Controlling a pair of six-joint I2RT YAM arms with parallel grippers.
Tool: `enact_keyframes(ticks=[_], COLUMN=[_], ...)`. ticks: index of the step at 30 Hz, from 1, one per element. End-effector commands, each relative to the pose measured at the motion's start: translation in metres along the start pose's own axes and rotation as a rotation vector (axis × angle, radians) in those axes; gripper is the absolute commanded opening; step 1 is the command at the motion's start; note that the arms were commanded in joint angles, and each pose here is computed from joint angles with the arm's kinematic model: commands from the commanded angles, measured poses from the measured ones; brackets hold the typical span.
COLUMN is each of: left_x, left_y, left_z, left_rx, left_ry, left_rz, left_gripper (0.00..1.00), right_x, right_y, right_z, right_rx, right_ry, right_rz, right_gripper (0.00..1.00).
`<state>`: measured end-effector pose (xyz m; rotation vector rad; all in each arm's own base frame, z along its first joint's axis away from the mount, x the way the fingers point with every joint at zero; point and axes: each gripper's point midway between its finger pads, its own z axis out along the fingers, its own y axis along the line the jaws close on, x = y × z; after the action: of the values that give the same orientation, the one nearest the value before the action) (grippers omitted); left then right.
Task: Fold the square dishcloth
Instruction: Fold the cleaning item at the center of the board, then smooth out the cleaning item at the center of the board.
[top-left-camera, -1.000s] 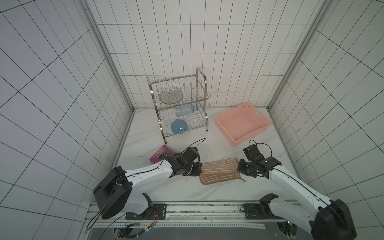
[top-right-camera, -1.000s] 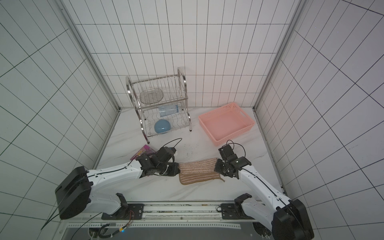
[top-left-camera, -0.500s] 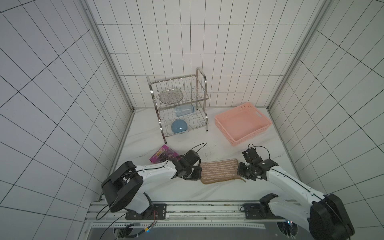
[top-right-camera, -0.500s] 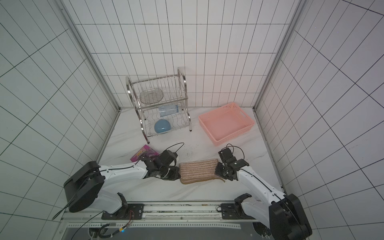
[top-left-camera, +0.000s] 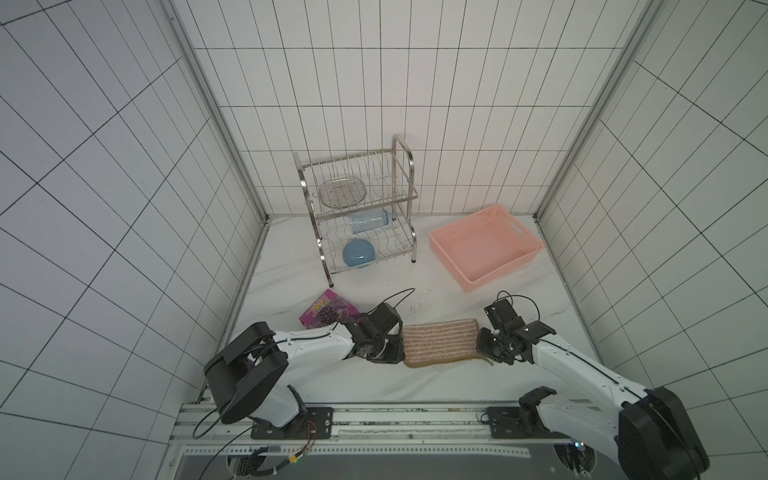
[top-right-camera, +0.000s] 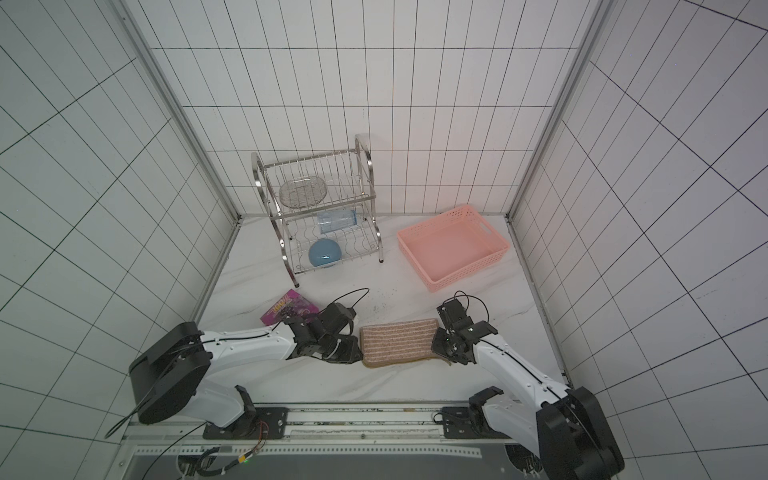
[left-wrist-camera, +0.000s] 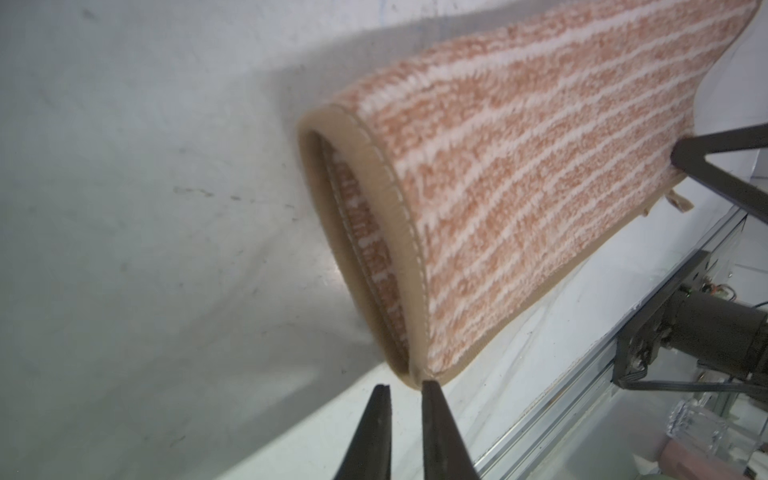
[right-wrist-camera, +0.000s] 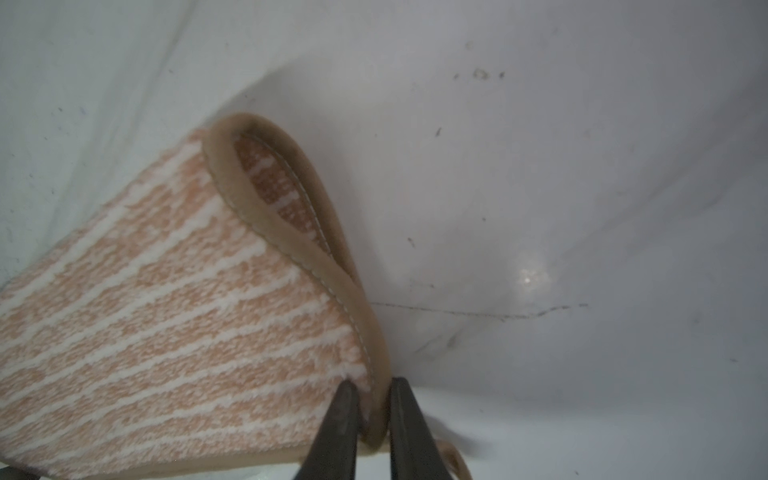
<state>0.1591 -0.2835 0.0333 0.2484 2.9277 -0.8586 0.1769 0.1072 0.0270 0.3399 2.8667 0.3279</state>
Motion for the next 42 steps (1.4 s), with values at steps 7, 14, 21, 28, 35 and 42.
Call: enact_keyframes(ticks=[7,14,21,28,35,42], left_x=[-0.006,-0.036,-0.063,-0.058,-0.050,-0.047], left_y=[-0.005,-0.034,-0.067,-0.039,-0.001,0.004], left_z=[-0.024,-0.067,-0.040,0.003,0.020,0.025], left_rx=[-0.029,-0.007,0.101,0.039,-0.021,-0.030], left_ry=[-0.045,-0.194,-0.211,-0.113,-0.066,-0.052], left_rz=[0.031,0.092,0.136,0.125,0.066,0.060], left_gripper=[0.33,0.37,0.29,0.25,0.19,0.19], right_x=[-0.017,-0.031,-0.045,-0.046,-0.042,-0.030], right_y=[-0.008,0.010,0.056,0.062,0.037,0.027], right_z=[-0.028,-0.053,-0.038,-0.007,0.017,0.029], right_rx=[0.051,-0.016,-0.188,-0.186,-0.075,-0.047], right_ry=[-0.085,-0.142,-0.116,-0.057,-0.037,0.016], right_rz=[-0.015,-0.047,-0.036,-0.013,-0.004,0.007], right_gripper=[0.31,0.32,0.27,0.26,0.26,0.28])
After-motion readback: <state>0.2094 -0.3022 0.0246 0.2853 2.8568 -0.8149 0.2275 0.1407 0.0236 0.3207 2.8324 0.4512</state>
